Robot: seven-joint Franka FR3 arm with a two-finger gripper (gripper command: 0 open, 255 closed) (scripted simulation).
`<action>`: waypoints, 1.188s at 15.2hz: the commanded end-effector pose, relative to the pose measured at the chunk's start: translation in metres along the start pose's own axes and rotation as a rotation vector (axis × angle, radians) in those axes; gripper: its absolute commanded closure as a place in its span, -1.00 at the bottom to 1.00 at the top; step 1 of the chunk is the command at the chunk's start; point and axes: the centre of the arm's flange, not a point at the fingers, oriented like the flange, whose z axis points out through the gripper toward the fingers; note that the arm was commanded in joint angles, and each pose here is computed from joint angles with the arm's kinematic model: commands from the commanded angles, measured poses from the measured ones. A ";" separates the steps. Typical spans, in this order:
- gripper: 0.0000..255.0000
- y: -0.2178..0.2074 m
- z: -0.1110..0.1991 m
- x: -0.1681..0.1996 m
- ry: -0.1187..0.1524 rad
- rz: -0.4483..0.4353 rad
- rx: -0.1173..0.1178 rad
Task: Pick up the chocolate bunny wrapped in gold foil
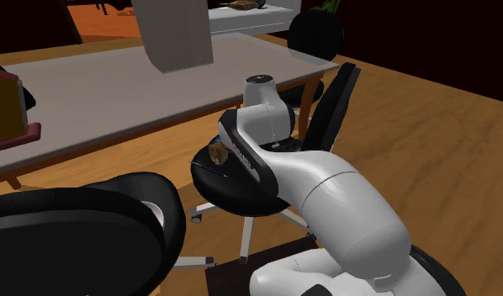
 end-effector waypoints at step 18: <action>-1.00 -0.104 0.028 0.151 0.092 0.099 0.125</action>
